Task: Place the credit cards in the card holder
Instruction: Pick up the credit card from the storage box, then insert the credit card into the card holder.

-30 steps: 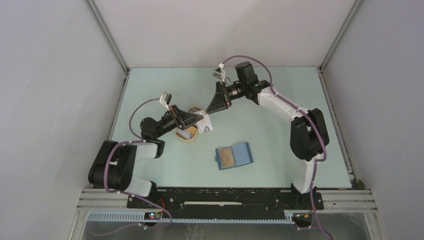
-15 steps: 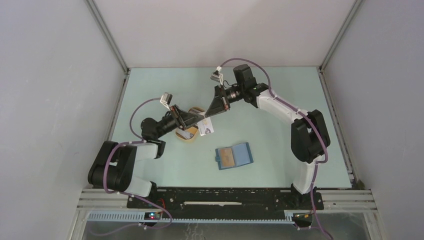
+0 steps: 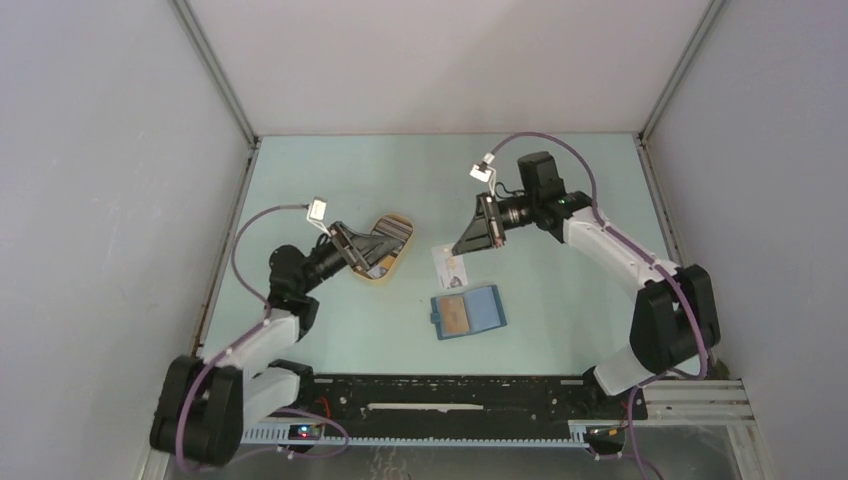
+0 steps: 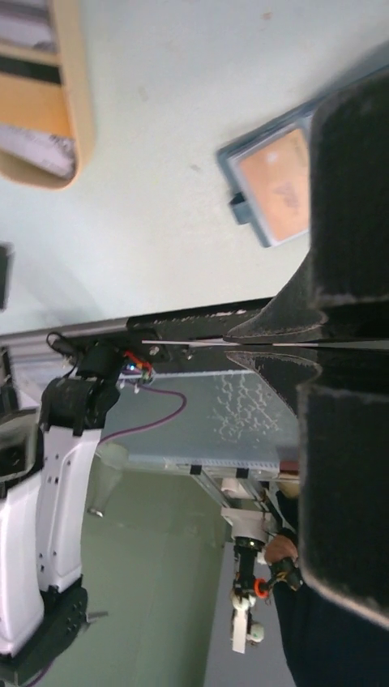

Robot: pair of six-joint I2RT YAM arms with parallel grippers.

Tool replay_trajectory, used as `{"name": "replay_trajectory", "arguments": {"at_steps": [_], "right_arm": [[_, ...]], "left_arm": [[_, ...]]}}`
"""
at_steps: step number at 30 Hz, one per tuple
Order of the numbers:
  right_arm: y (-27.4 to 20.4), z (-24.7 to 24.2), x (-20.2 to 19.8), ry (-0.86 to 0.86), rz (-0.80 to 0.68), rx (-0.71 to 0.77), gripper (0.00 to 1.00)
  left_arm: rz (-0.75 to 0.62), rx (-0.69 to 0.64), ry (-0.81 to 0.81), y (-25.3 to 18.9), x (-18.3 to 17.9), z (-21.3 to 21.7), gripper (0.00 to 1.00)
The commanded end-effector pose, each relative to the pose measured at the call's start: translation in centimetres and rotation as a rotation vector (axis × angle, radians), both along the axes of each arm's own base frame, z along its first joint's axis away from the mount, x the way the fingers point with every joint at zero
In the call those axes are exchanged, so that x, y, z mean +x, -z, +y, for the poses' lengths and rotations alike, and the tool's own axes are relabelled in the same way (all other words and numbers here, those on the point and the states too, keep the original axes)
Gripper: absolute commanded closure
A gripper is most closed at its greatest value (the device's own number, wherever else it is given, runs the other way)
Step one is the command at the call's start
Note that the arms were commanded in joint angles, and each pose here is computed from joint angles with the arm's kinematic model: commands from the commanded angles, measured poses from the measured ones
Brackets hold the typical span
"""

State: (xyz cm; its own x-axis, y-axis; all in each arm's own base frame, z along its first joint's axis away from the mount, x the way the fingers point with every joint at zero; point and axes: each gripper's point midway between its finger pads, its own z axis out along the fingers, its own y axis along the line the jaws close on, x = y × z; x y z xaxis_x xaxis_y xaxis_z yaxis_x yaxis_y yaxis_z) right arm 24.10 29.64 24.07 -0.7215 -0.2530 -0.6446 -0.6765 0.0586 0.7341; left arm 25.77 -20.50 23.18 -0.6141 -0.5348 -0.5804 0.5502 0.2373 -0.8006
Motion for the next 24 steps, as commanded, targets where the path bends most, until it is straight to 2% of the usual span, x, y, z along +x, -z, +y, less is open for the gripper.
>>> {"name": "replay_trajectory", "arguments": {"at_steps": [1, 3, 6, 8, 11, 14, 16, 19, 24], "right_arm": [[2.6, -2.7, -0.4, 0.053, -0.064, -0.045, 1.0], [4.1, -3.5, -0.7, 0.074, -0.015, -0.054, 1.0], [7.3, -4.3, -1.0, 0.126, 0.067, -0.084, 1.0], [9.9, -5.1, -1.9, 0.155, 0.117, -0.14, 1.0], [10.8, -6.1, -1.4, 0.274, 0.076, -0.157, 1.0], [10.7, -5.9, -0.9, 0.364, 0.06, -0.146, 1.0], [11.5, -5.8, -0.5, 0.393, 0.103, -0.166, 1.0], [13.0, -5.9, 0.0, 0.426, 0.144, -0.202, 1.0], [14.2, -6.7, 1.5, 0.517, 0.137, -0.258, 1.0]], "left_arm": [[-0.034, 0.261, -0.205, 3.0, 1.0, 2.8, 0.0], [-0.048, 0.302, -0.288, 2.8, 1.2, 4.1, 0.0], [0.018, 0.263, -0.398, 3.2, 1.5, 5.6, 0.0], [0.015, 0.211, -0.363, 3.3, 1.1, 5.0, 0.0], [0.066, 0.175, -0.254, 4.0, 0.6, 3.2, 0.05], [0.066, 0.199, -0.14, 4.8, -0.2, -0.1, 0.16], [0.055, 0.238, -0.054, 5.4, -1.4, -3.1, 0.25], [0.089, 0.286, 0.03, 7.1, -1.9, -5.9, 0.49], [0.137, 0.348, 0.089, 9.8, -2.0, -8.6, 0.75]]}}
